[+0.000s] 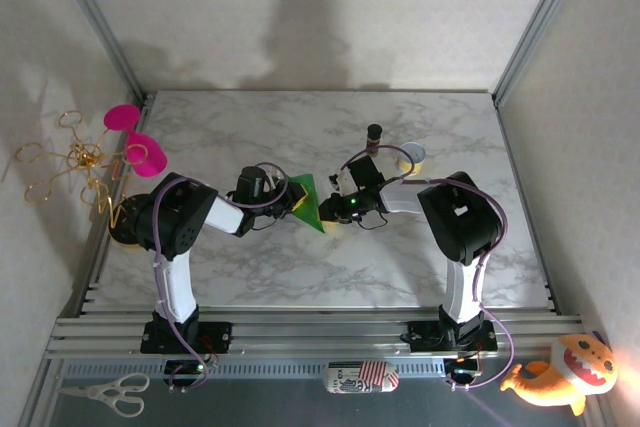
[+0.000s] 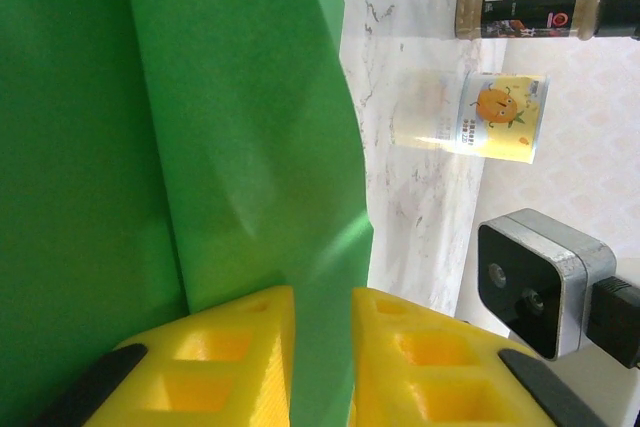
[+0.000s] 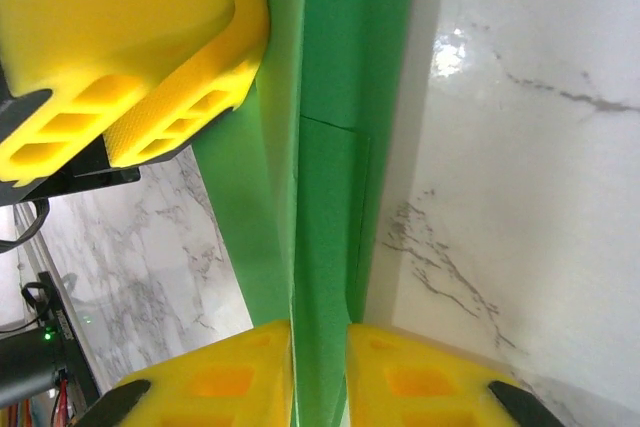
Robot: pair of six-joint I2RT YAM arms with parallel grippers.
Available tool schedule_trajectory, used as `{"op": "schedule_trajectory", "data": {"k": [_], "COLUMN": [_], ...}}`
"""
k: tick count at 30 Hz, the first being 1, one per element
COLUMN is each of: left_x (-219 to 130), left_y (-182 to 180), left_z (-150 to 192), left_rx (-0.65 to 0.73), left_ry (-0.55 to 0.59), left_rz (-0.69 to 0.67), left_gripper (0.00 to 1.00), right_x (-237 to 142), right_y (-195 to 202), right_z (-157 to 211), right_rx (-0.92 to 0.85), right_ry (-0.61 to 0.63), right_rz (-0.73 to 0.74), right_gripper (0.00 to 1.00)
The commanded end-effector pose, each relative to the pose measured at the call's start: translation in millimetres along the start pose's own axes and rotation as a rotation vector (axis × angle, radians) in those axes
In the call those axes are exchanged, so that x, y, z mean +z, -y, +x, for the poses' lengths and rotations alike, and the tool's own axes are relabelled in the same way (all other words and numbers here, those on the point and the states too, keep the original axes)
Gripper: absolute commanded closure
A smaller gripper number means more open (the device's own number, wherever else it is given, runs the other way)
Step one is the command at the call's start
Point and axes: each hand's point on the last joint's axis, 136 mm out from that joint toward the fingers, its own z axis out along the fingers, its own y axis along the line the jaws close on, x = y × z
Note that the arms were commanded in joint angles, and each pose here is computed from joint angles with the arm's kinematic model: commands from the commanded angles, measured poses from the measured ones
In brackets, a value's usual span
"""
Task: Fold a paper plane with a square sheet of paper (pick it up from the middle)
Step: Fourth fold the wing at the center of the table.
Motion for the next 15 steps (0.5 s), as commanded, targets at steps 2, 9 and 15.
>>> {"op": "schedule_trajectory", "data": {"k": [2, 9, 15], "left_x": [0, 0, 0], "left_y": [-28, -28, -31], "left_z": [6, 6, 6], "left_rx": [-0.019, -0.023, -0.027], "left_ry": [0.000, -0.002, -0.002], "left_rz": [-0.075, -0.078, -0.089], "left_gripper": [0.78, 0.78, 0.78], "right_x": [-6, -8, -8], "right_y": [5, -4, -8], "right_z": [13, 16, 19], "right_rx": [0.017, -0.009, -0.023], "right_ry": [-0.043, -0.048, -0.064], "right_rz": [0.029, -0.009, -0.015], "right_gripper": [0.78, 0.77, 0.78]}}
